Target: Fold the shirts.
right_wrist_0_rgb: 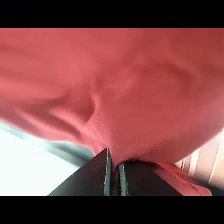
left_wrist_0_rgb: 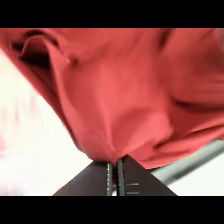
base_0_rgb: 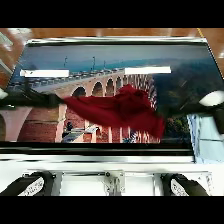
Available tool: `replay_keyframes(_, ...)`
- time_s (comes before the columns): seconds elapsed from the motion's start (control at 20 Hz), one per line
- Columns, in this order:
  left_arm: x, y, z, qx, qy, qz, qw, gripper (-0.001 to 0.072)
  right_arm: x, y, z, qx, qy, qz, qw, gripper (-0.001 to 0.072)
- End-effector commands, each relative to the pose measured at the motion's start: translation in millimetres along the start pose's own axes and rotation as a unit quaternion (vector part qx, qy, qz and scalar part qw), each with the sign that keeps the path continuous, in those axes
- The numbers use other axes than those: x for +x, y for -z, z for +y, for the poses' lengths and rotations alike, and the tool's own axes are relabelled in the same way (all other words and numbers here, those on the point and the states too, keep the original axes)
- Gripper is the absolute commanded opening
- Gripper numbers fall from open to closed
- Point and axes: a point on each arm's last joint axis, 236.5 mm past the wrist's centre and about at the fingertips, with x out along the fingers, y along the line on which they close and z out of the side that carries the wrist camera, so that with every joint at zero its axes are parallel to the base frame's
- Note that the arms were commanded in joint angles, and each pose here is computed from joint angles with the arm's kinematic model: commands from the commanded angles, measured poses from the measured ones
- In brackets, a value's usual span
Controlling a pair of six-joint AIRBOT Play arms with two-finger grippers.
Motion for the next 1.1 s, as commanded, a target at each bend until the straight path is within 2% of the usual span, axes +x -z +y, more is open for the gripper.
replay_keyframes(0.0, -166, -106, -118, 0.163, -0.018, -0.275, 0.947, 0.0041, -193, -107, 116, -0.201, 0.056, -0.309, 0.928, 0.0068)
replay_keyframes(0.05, -227, -120, -159, 0.205, -0.02, -0.362, 0.909, 0.0042, -259, -116, 154, -0.241, 0.076, -0.398, 0.882, 0.0068)
replay_keyframes(0.15, -324, -114, -226, 0.257, -0.013, -0.484, 0.836, 0.0042, -360, -93, 226, -0.302, 0.089, -0.508, 0.802, 0.0067)
replay_keyframes(0.25, -375, -91, -262, 0.288, -0.014, -0.536, 0.793, 0.0042, -410, -65, 254, -0.313, 0.106, -0.556, 0.762, 0.0067)
replay_keyframes(0.35, -385, -70, -269, 0.306, -0.027, -0.535, 0.787, 0.0041, -427, -49, 255, -0.296, 0.122, -0.567, 0.759, 0.0068)
replay_keyframes(0.4, -380, -63, -264, 0.312, -0.042, -0.52, 0.794, 0.0041, -424, -45, 252, -0.293, 0.128, -0.557, 0.766, 0.0068)
replay_keyframes(0.55, -353, -55, -225, 0.271, -0.091, -0.456, 0.843, 0.0041, -395, -36, 230, -0.288, 0.153, -0.493, 0.807, 0.0068)
replay_keyframes(0.75, -300, -48, -156, 0.221, -0.158, -0.351, 0.896, 0.0042, -318, -23, 171, -0.254, 0.173, -0.31, 0.9, 0.0068)
replay_keyframes(0.9, -242, -39, -85, 0.145, -0.194, -0.268, 0.932, 0.0041, -255, -31, 125, -0.177, 0.148, -0.181, 0.956, 0.0068)
replay_keyframes(1.05, -180, -25, -13, 0.087, -0.235, -0.174, 0.952, 0.0042, -171, -49, 73, -0.107, 0.116, -0.082, 0.984, 0.0068)
